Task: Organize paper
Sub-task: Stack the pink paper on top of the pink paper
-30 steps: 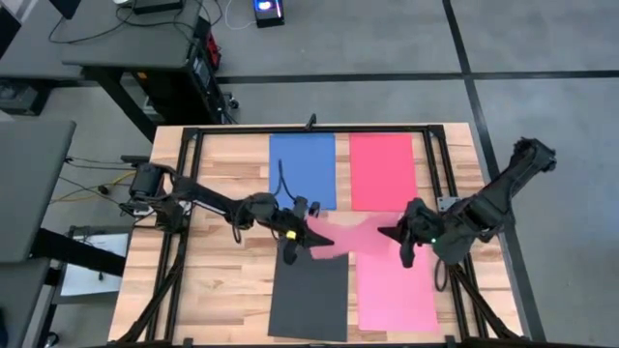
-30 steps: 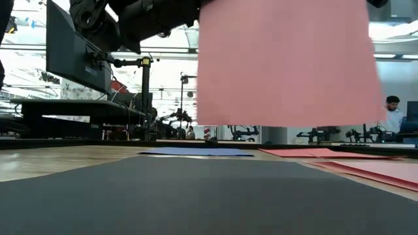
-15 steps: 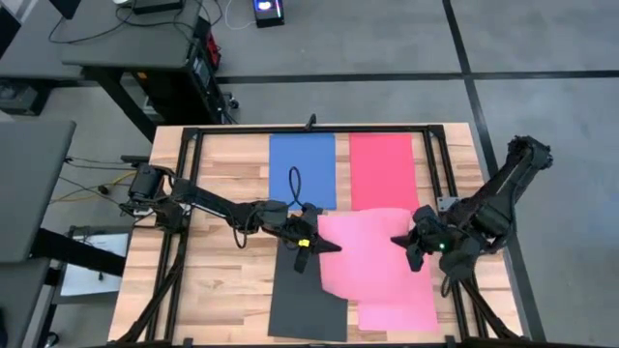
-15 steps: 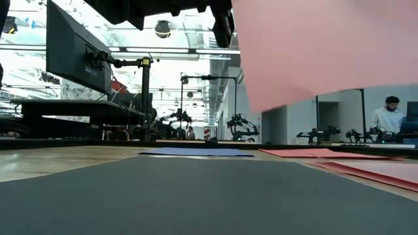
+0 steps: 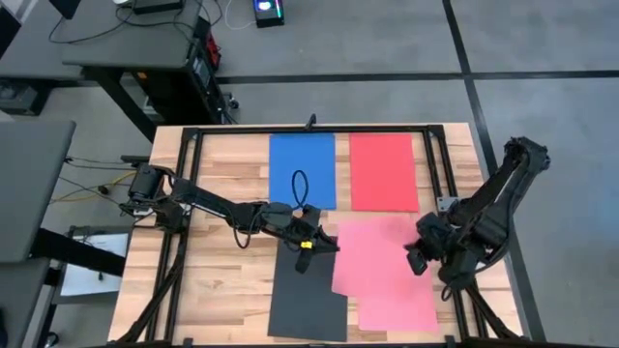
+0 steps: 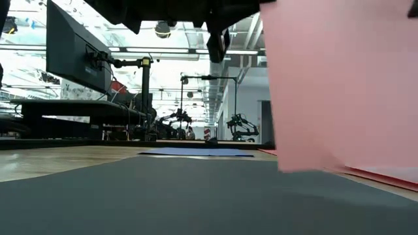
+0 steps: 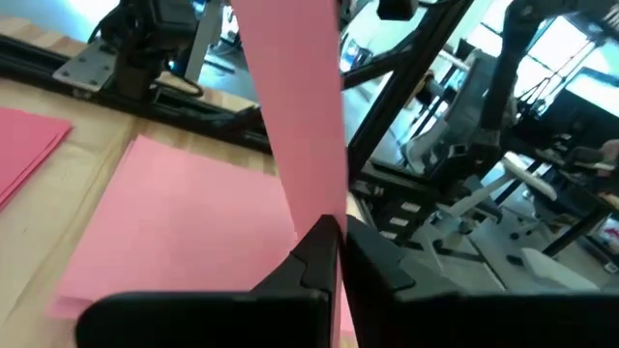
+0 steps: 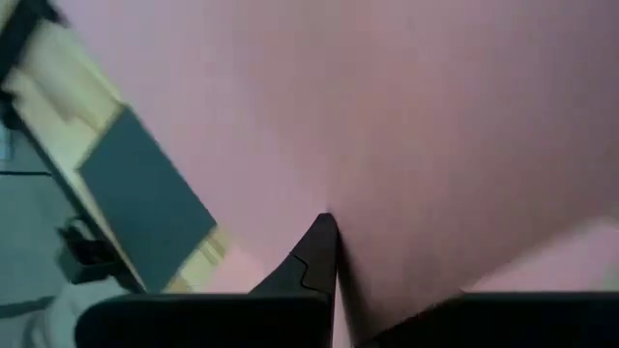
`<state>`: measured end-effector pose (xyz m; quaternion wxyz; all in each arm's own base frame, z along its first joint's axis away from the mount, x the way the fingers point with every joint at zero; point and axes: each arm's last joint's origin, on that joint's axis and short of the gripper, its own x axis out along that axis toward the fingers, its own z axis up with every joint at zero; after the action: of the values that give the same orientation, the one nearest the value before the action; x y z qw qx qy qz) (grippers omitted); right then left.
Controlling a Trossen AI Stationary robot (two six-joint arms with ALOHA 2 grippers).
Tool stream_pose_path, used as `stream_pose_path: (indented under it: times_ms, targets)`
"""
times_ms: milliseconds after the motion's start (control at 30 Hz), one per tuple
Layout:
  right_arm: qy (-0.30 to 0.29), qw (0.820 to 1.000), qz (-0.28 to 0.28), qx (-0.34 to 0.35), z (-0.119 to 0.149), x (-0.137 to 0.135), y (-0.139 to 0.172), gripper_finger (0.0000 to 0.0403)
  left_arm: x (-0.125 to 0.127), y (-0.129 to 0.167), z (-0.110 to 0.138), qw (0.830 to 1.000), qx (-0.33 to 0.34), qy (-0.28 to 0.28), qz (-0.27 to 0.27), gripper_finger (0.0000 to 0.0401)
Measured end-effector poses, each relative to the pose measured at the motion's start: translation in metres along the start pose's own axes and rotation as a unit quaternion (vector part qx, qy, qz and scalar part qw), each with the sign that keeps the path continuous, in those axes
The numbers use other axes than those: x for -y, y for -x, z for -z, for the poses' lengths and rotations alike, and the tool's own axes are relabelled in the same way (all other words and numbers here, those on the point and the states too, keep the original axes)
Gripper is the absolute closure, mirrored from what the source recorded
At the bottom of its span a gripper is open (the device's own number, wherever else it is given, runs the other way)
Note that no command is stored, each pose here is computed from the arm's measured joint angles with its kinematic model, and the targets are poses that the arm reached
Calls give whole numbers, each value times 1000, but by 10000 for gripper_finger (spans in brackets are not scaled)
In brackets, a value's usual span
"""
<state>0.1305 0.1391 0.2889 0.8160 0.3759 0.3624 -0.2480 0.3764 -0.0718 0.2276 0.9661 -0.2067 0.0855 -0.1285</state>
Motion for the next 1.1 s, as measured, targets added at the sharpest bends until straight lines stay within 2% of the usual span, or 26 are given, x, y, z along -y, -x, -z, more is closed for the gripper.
stream_pose_path:
  times_ms: [200, 400, 533, 700, 933, 1100]
  targets:
    - [-8, 996, 58, -64, 8, 3, -6, 403, 0, 0, 1, 1000, -3, -5, -1, 401]
    - [-8, 992, 82, -96, 12, 4, -9, 403, -1, 0, 3, 1000, -16, -13, -6, 401]
    - [-4, 989, 110, -101, 13, 8, -9, 403, -3, 0, 7, 999, -36, -20, -14, 401]
    - [5, 979, 142, -145, 14, 12, -8, 403, -6, 1, 15, 996, -76, -30, -29, 401]
    - [70, 976, 93, -183, 18, 4, -9, 403, -8, 2, 17, 994, -89, -47, -33, 401]
    - [84, 977, 50, -191, 23, -6, -13, 403, -9, 2, 16, 994, -89, -52, -33, 401]
